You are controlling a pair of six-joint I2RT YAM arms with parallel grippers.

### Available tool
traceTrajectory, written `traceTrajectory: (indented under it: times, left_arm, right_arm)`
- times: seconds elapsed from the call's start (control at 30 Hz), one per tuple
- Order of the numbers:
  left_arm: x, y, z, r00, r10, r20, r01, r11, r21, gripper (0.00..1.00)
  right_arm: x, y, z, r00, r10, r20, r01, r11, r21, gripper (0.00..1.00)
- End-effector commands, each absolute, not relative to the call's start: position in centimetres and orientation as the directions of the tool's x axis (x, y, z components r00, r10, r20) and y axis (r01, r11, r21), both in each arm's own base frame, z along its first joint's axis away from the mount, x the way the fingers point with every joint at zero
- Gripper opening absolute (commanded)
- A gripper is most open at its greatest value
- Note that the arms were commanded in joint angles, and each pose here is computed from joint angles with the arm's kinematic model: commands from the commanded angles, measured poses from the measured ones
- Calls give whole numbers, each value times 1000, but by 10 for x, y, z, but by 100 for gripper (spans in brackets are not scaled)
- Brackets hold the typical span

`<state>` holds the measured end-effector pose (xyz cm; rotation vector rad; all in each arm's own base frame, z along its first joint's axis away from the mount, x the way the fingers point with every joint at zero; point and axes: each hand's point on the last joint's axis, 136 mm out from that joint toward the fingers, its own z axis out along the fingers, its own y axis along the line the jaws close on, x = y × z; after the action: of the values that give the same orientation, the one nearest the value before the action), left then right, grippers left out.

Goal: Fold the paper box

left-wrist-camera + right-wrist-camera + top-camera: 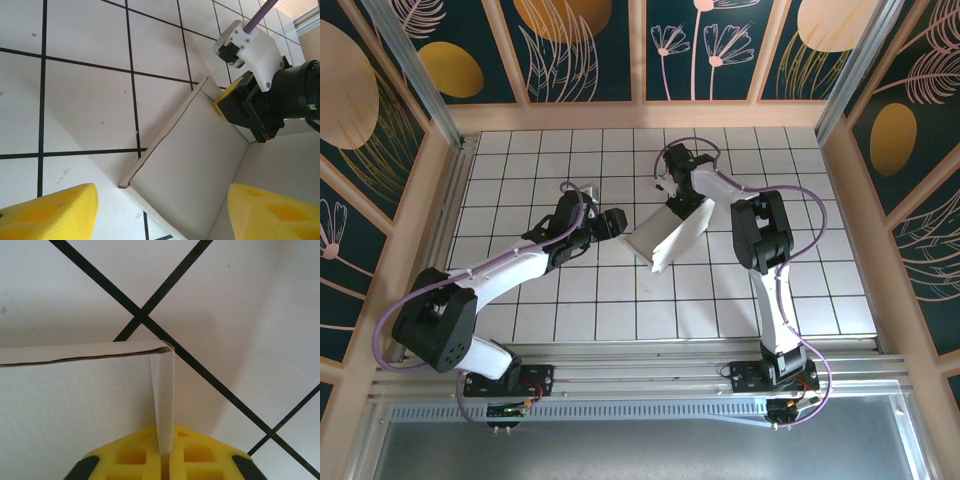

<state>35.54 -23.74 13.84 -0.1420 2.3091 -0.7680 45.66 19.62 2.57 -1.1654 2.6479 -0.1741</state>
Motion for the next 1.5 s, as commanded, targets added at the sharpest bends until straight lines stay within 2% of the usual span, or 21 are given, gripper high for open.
traceTrajectory:
  times: [0.0,0.17,0.23,0.33,0.43,0.63,0.83,1.07,1.27,1.47]
  left_arm:
    - [358,-235,148,-733,-301,-609,136,813,-566,69]
    - [359,-233,148,-729,-292,-620,139,822,-552,69]
    - [360,-234,145,-734,-275,-621,146,829,-540,69]
    - [356,-246,145,-749,-193,-634,238,815,-529,69]
    - [356,-253,141,-752,-82,-654,319,823,-470,70]
    - [373,-275,128,-755,70,-652,422,813,-401,70]
    - [381,-304,91,-794,192,-577,496,753,-431,69]
    - [384,-311,59,-830,204,-518,470,756,-456,69]
    - [388,-309,40,-837,240,-492,469,777,-420,66]
    - [392,-311,38,-833,255,-491,480,774,-412,64]
  right_arm:
    - [448,191,13,-686,-714,-140,-693,700,-174,25]
    - [464,217,47,-655,-691,-305,-690,712,-131,30]
    - [469,220,55,-647,-691,-323,-690,710,-139,30]
    - [475,224,68,-636,-695,-336,-694,705,-145,42]
    - [482,227,87,-615,-700,-363,-698,698,-162,47]
    - [490,239,119,-578,-693,-430,-711,687,-151,48]
    - [484,225,100,-625,-677,-389,-700,706,-103,48]
    - [487,221,120,-643,-613,-459,-678,734,-31,50]
    - [482,178,89,-729,-599,-332,-635,773,-2,48]
    - [473,170,60,-759,-594,-267,-629,775,64,43]
